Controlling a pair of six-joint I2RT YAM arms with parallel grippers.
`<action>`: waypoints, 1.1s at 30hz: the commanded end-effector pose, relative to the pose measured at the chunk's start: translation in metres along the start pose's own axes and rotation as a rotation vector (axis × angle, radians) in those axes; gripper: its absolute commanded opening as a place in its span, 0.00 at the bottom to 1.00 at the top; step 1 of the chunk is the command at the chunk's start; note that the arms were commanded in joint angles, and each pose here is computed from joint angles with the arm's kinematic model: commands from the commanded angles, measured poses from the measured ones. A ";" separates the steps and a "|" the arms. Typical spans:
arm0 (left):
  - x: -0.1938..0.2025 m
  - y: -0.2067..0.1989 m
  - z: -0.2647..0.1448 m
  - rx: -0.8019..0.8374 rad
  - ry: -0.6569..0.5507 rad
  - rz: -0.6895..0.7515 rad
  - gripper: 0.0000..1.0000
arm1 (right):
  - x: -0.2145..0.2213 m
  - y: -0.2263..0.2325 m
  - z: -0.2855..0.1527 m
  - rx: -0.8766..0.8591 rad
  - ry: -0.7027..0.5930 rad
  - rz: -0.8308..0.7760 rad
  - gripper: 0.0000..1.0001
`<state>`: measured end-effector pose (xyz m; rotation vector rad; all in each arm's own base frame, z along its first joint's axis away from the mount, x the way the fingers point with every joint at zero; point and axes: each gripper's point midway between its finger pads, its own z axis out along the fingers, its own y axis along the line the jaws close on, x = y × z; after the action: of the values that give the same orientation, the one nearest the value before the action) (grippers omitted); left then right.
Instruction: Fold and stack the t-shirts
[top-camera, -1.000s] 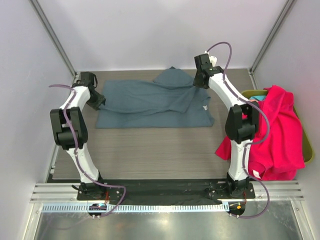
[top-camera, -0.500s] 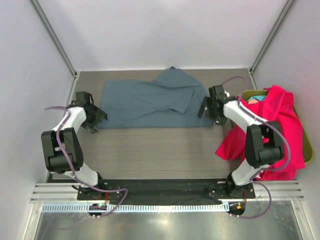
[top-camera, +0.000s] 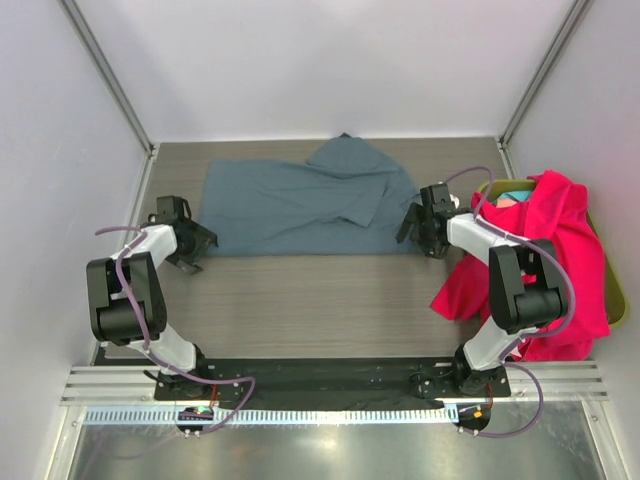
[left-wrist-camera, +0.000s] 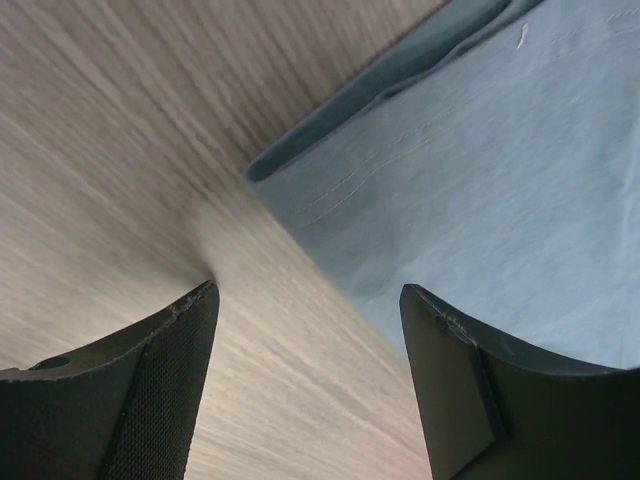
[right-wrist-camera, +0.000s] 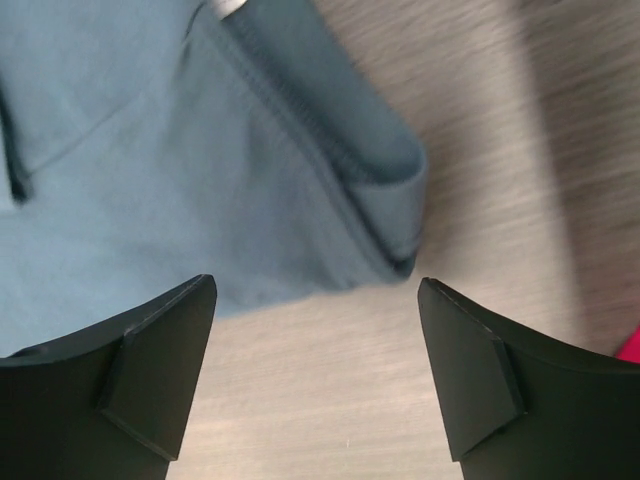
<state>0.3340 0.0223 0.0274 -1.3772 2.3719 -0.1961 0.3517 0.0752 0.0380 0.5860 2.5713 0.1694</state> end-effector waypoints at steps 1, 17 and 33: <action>-0.012 -0.004 0.015 0.007 -0.044 -0.040 0.73 | -0.015 0.003 0.010 -0.028 -0.040 0.035 0.85; -0.054 -0.097 -0.010 0.206 -0.010 -0.044 0.00 | -0.097 0.055 -0.014 -0.119 -0.157 0.014 0.01; 0.021 0.035 -0.028 0.032 0.057 -0.087 0.00 | 0.023 -0.036 -0.038 0.042 -0.028 0.088 0.01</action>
<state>0.2995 0.0198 0.0347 -1.4588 2.3423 -0.2749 0.3195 0.0613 0.0515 0.6522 2.5376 0.1762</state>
